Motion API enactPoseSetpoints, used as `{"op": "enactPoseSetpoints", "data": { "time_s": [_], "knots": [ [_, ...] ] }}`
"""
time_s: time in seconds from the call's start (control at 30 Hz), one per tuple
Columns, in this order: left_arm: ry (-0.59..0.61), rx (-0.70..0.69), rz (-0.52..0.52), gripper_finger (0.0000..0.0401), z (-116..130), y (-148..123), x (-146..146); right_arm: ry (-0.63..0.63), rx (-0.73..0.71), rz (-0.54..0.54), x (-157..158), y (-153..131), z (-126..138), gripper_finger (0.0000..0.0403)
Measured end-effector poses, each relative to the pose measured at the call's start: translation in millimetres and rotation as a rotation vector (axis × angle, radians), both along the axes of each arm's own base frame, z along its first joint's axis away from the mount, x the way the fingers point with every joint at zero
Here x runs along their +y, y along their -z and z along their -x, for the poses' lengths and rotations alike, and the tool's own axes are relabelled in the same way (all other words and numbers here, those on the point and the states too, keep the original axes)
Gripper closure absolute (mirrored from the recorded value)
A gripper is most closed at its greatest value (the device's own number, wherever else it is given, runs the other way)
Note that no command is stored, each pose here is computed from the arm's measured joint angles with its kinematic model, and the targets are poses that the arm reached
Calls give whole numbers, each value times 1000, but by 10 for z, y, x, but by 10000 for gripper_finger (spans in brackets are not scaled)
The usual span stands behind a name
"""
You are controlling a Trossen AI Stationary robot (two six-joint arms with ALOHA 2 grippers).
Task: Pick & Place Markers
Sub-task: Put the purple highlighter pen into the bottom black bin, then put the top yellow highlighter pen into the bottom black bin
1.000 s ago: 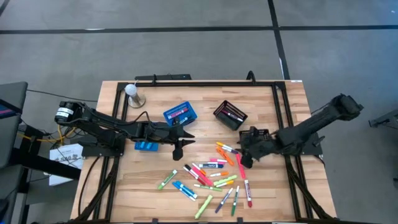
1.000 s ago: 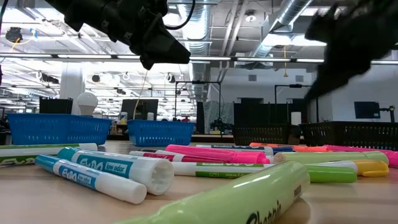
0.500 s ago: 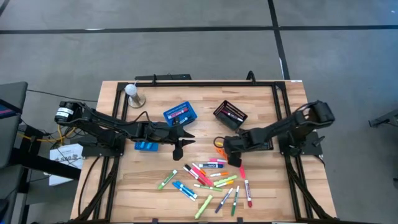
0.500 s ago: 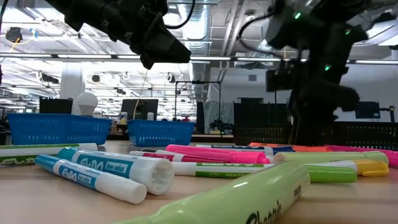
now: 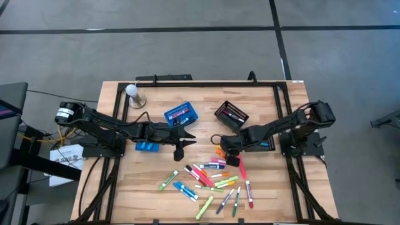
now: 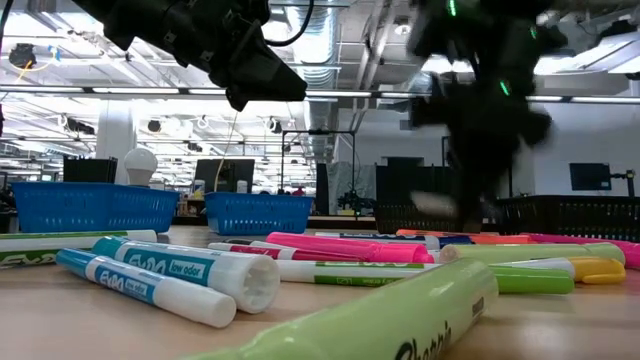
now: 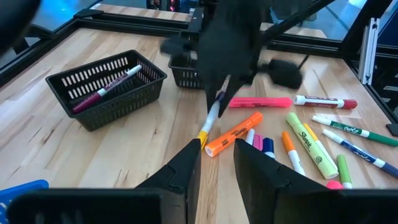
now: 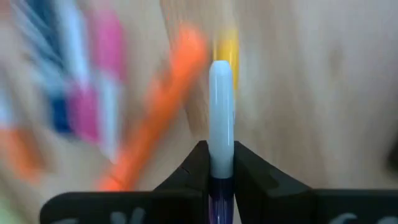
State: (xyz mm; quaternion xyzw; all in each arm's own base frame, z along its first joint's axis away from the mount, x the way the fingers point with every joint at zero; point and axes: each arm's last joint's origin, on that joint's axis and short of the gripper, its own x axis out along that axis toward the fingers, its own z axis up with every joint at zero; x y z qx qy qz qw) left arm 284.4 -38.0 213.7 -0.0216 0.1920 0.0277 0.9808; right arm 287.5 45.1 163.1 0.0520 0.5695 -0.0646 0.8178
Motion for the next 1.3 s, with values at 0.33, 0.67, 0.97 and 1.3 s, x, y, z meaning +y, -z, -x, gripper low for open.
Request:
{"op": "enactPoseSetpoints", "data": {
  "time_s": [0.33,0.67,0.97,1.3],
  "knots": [
    [0,3,0,309,1,2,0,-12,-102,-5,-20,-495,176,363],
    [0,4,1,309,1,3,0,354,142,91,-164,-667,903,356],
    [0,4,1,309,1,3,0,353,213,102,-163,-225,1117,314],
    [142,20,104,309,27,16,-195,270,-59,32,-100,-374,800,311]
  ]
}}
